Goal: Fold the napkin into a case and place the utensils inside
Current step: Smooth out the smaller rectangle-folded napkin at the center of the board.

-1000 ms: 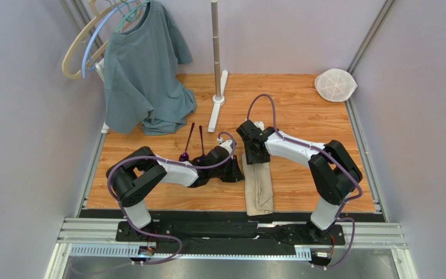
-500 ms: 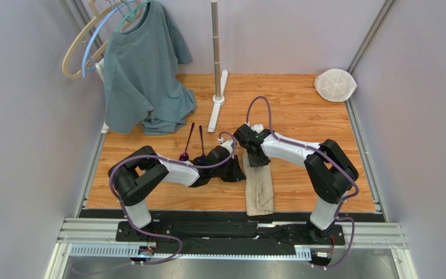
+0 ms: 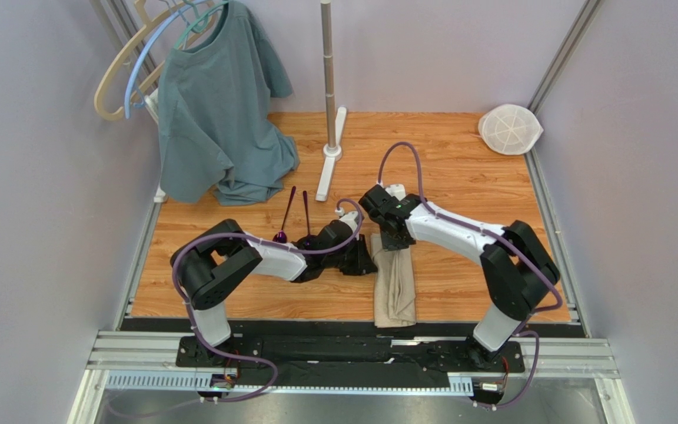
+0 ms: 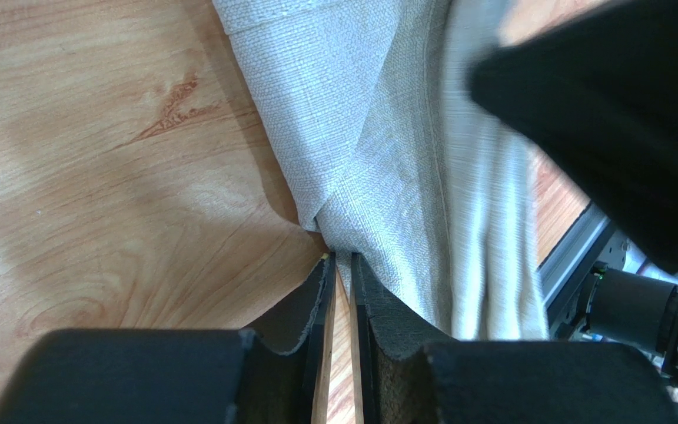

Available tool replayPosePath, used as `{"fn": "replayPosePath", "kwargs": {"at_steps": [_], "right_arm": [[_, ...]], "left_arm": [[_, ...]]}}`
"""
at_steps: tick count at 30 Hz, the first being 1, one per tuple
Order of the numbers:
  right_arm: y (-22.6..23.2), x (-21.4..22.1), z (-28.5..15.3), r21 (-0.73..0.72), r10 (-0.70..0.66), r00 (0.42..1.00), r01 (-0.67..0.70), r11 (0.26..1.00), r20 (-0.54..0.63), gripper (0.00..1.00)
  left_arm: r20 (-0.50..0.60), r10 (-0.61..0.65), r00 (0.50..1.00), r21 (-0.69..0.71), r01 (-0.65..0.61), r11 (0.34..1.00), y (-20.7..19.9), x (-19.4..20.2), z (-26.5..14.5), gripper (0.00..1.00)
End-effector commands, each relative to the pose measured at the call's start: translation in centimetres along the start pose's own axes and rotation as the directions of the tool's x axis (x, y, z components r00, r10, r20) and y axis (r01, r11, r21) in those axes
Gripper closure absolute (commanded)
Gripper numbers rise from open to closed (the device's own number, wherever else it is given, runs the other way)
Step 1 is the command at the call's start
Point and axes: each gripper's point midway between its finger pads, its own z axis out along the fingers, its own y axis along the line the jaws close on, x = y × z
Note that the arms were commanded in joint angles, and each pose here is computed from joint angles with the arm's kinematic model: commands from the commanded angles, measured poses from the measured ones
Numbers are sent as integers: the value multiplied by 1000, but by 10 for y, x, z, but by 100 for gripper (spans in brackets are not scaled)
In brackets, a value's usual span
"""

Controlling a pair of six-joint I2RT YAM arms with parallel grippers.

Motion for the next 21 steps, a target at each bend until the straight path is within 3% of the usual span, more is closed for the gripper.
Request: {"fn": "replayPosePath", "kwargs": {"at_steps": [1,11,21], "right_arm": [[-2,-15,-36,-77,2,997,5,997,81,100],[43,-14,-48,-310,58,998,-47,950,25,100],[66,-25,-19,-349,152,988,-144,926,-3,100]], "left_arm": [[-1,0,1000,3,0,1000,-1,-3,4,80],[-4,-3,1000,12,3,1000,-4,-4,5,81],[-3,1,1000,5,-1,1000,-2,-2,1,81]]}}
